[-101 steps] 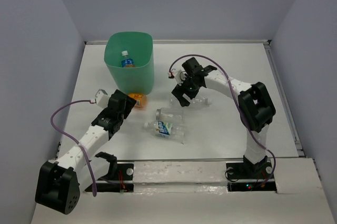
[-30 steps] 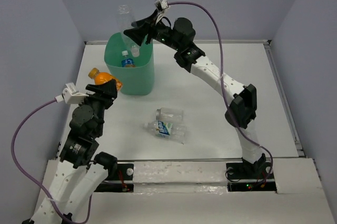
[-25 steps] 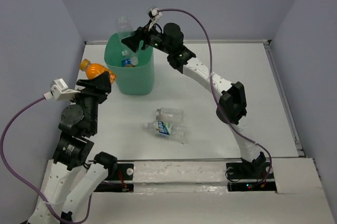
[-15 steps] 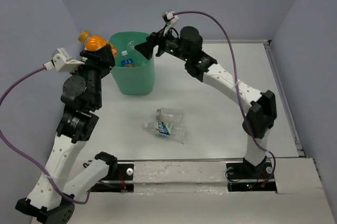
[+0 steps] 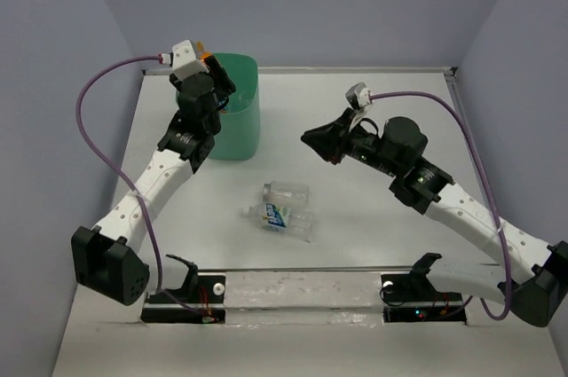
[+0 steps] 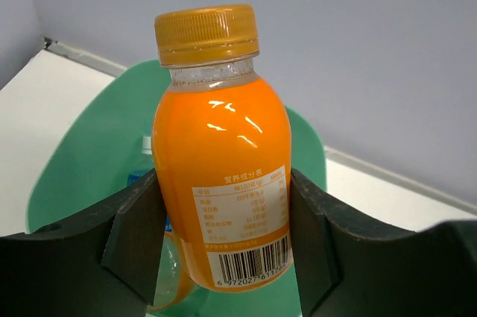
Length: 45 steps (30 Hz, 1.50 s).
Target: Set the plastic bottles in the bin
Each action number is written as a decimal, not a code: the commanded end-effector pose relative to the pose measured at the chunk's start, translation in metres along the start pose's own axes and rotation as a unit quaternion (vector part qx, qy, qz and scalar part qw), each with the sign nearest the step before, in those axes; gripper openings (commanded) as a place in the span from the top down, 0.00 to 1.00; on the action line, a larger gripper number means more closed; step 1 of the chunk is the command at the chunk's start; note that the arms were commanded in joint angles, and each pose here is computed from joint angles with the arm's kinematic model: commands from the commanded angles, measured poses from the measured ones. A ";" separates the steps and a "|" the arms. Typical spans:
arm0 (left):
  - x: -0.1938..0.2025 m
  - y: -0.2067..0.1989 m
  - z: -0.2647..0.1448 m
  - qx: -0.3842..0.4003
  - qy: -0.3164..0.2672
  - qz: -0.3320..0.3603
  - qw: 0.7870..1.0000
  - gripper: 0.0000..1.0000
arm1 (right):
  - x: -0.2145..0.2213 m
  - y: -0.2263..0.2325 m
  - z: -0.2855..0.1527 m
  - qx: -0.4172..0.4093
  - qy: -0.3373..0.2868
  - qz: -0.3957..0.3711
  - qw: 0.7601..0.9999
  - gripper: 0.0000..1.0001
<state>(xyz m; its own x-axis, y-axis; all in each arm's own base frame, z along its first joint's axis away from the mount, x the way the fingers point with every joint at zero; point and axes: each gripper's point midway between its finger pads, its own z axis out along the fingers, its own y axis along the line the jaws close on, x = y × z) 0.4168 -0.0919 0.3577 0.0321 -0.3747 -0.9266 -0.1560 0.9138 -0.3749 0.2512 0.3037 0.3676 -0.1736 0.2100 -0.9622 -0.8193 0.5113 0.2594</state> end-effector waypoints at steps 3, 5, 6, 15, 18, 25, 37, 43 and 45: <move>-0.019 0.004 0.005 -0.031 -0.024 0.001 0.999 0.12 | 0.074 -0.013 -0.021 0.023 0.155 -0.002 0.988 0.50; -0.020 0.003 0.003 -0.034 -0.018 -0.004 0.999 0.02 | 0.107 -0.016 -0.021 0.011 0.215 0.006 0.977 0.30; -0.021 0.004 0.002 -0.035 -0.015 -0.002 0.999 0.01 | 0.119 -0.017 -0.021 0.008 0.235 0.007 0.972 0.30; -0.019 0.003 -0.060 0.030 0.069 -0.032 0.997 0.01 | 0.194 -0.025 -0.003 -0.012 0.362 -0.055 0.931 0.15; 0.009 -0.004 -0.099 0.096 0.146 -0.044 0.984 0.01 | 0.218 -0.030 0.006 -0.012 0.399 -0.072 0.914 0.14; 0.095 0.023 -0.181 0.142 0.311 -0.062 0.938 0.01 | 0.257 -0.042 0.021 -0.006 0.452 -0.088 0.888 0.13; 0.200 0.058 -0.257 0.114 0.471 -0.173 0.857 0.01 | 0.293 -0.071 0.047 0.037 0.477 -0.096 0.873 0.32; 0.254 0.051 -0.263 0.093 0.501 -0.232 0.829 0.01 | 0.280 -0.072 0.051 0.062 0.442 -0.089 0.890 0.63; 0.267 0.049 -0.264 0.081 0.508 -0.225 0.828 0.01 | 0.278 -0.073 0.049 0.069 0.436 -0.086 0.893 0.68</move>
<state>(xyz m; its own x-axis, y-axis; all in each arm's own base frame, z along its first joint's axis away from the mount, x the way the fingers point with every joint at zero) 0.1503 -0.1585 0.0986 -0.8162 -0.5013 -0.2872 -0.1925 0.7047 -0.6829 0.2929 0.3751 0.0945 -0.4301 -0.5877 -0.6853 -0.8392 0.5400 0.0635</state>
